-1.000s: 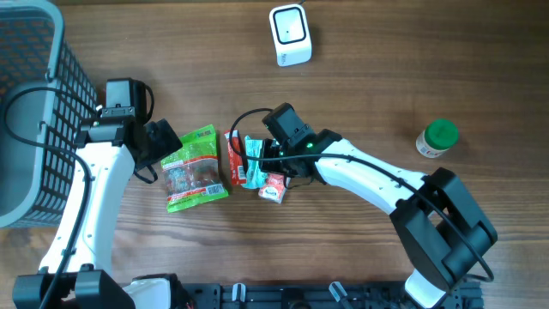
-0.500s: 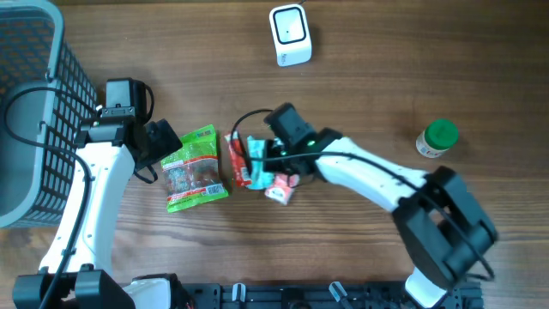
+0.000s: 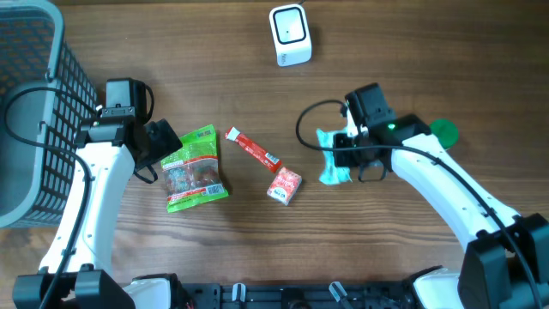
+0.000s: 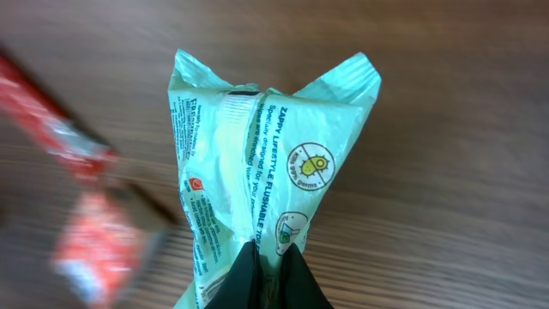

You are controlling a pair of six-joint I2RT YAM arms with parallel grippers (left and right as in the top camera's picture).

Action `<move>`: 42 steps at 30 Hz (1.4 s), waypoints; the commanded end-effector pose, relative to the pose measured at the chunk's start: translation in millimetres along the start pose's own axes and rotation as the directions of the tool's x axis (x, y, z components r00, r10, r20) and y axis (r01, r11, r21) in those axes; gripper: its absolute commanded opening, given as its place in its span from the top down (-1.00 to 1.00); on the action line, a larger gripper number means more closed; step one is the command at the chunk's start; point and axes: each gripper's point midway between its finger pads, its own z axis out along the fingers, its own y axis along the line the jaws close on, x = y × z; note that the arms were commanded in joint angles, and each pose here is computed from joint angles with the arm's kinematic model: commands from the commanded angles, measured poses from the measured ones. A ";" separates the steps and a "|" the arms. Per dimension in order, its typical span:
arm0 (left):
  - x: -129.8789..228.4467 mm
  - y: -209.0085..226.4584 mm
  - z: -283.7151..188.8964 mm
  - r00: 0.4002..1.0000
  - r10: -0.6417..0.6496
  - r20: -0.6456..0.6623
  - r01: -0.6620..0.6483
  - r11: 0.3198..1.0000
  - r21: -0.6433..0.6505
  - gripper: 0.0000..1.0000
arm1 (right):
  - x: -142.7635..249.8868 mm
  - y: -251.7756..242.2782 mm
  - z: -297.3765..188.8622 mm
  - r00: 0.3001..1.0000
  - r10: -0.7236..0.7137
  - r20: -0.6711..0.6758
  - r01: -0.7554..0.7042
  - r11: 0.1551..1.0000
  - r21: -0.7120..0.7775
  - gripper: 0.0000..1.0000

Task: Scan the item barcode
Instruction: 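Pull the mint-green packet right and lower it near the jar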

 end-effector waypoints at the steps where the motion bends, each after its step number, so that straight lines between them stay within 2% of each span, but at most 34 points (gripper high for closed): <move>1: -4.8 -0.8 -4.0 1.000 0.001 0.014 -0.001 1.000 0.009 -1.00 | 3.4 -24.4 10.9 1.000 -0.029 0.009 0.028 0.993 0.118 0.92; 3: -4.7 -0.8 -4.0 1.000 0.001 0.013 -0.002 1.000 0.009 -1.00 | 3.3 -24.8 14.1 0.999 -0.029 0.018 0.027 0.993 0.115 0.91; 4: -4.8 -0.8 -4.0 1.000 0.001 0.014 -0.001 1.000 0.009 -1.00 | 3.4 -25.0 14.5 0.999 -0.029 0.019 0.027 0.993 0.115 0.76; 5: -4.7 -0.8 -4.0 1.000 0.001 0.013 -0.002 1.000 0.009 -1.00 | 3.4 -24.9 14.5 0.999 -0.033 0.019 0.030 0.993 0.115 0.39; 6: -4.8 -0.8 -4.0 1.000 0.001 0.014 -0.001 1.000 0.009 -1.00 | 2.0 -24.4 14.1 0.999 -0.048 0.022 0.045 0.992 0.114 0.27; 7: -4.7 -0.7 -4.0 1.000 0.001 0.013 -0.001 1.000 0.009 -1.00 | -1.1 -23.4 11.9 0.998 -0.055 0.030 0.051 0.992 0.113 -0.13; 8: -4.8 -0.8 -4.0 1.000 0.001 0.014 -0.001 1.000 0.009 -1.00 | -6.6 -21.5 7.6 0.998 -0.056 0.042 0.051 0.993 0.111 -0.26; 9: -4.8 -0.8 -4.0 1.000 0.001 0.014 -0.001 1.000 0.009 -1.00 | -11.6 -19.3 2.0 0.997 -0.057 0.049 0.051 0.993 0.109 -0.28; 10: -4.8 -0.8 -4.0 1.000 0.001 0.014 -0.001 1.000 0.009 -1.00 | -16.6 -16.7 -5.8 0.997 -0.053 0.052 0.048 0.993 0.107 -0.27; 13: -4.7 -0.7 -4.0 1.000 0.001 0.013 -0.001 1.000 0.009 -1.00 | -24.6 0.5 -34.6 0.999 -0.046 0.029 0.044 0.998 0.045 -0.07; 14: -4.8 -0.8 -4.0 1.000 0.001 0.014 -0.001 1.000 0.009 -1.00 | -22.8 5.4 -40.7 0.999 -0.038 0.011 0.038 0.999 0.022 0.09; 16: -4.8 -0.8 -4.0 1.000 0.001 0.014 -0.001 1.000 0.009 -1.00 | -13.0 -0.2 -41.8 0.999 0.037 -0.026 -0.036 0.998 0.049 0.92; 20: -4.7 -0.7 -4.0 1.000 0.001 0.013 -0.001 1.000 0.009 -1.00 | 14.7 -11.9 -26.0 0.984 0.149 -0.102 -0.139 0.985 0.099 0.91; 26: -4.7 -0.7 -4.0 1.000 0.001 0.013 -0.001 1.000 0.009 -1.00 | 47.6 -25.6 7.1 0.972 0.183 -0.150 -0.164 0.978 0.129 0.91; 38: -4.7 -0.7 -4.0 1.000 0.001 0.013 -0.001 1.000 0.009 -1.00 | 39.4 -24.5 24.9 0.981 0.174 -0.081 -0.166 0.982 0.092 0.91; 42: -4.8 -0.9 -4.1 1.000 0.001 0.014 -0.001 1.000 0.009 -1.00 | 47.5 -29.6 34.0 0.981 0.174 -0.081 -0.166 0.981 0.102 0.91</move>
